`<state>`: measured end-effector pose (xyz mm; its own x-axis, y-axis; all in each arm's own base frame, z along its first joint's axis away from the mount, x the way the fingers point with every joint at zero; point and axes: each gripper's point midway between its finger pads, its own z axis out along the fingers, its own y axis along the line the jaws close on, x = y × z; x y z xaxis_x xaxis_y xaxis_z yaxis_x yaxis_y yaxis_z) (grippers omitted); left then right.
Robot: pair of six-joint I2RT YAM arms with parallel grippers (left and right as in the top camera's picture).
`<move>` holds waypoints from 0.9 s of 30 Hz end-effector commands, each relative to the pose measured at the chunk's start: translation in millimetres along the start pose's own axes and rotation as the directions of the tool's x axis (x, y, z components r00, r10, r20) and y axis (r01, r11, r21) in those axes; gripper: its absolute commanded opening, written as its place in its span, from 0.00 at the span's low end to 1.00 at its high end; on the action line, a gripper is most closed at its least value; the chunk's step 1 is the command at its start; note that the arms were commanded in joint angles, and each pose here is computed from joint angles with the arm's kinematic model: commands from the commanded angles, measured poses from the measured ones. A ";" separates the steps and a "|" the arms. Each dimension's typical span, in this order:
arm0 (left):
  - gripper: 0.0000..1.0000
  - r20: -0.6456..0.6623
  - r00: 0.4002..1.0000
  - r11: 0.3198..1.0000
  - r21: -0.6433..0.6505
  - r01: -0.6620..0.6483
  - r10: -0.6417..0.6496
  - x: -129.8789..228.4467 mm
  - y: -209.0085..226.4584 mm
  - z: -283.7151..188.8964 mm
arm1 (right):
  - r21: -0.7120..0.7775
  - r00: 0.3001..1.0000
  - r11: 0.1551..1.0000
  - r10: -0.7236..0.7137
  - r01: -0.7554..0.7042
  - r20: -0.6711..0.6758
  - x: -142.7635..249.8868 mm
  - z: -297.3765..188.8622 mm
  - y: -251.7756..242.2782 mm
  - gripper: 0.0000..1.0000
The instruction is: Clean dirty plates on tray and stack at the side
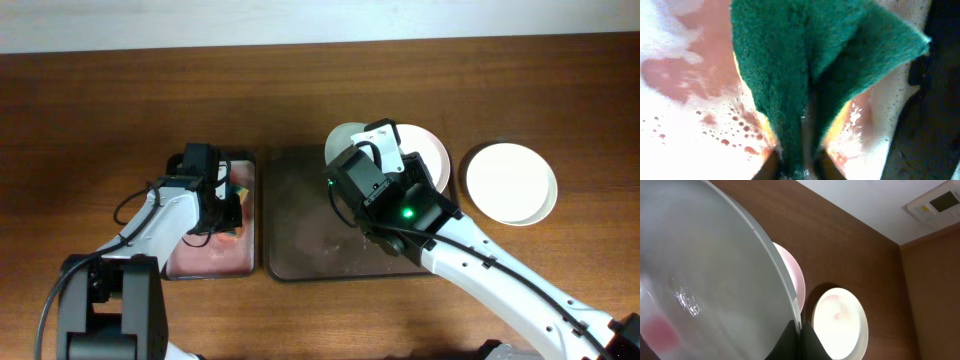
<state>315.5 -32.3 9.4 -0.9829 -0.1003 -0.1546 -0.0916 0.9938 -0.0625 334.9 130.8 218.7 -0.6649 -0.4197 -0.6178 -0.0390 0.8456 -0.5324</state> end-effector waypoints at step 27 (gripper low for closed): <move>0.64 0.172 0.985 1.000 -0.013 -0.001 0.003 -53.7 -1.5 4.4 | 0.030 0.999 0.999 0.032 -0.033 0.035 -10.5 -7.2 -11.3 0.04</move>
<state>366.2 -28.7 21.1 -0.9366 -0.1017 -0.3354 -0.0902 0.9947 -0.0498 335.2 130.0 219.6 -0.6636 -0.4200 -0.6190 -0.0336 0.8433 -0.5363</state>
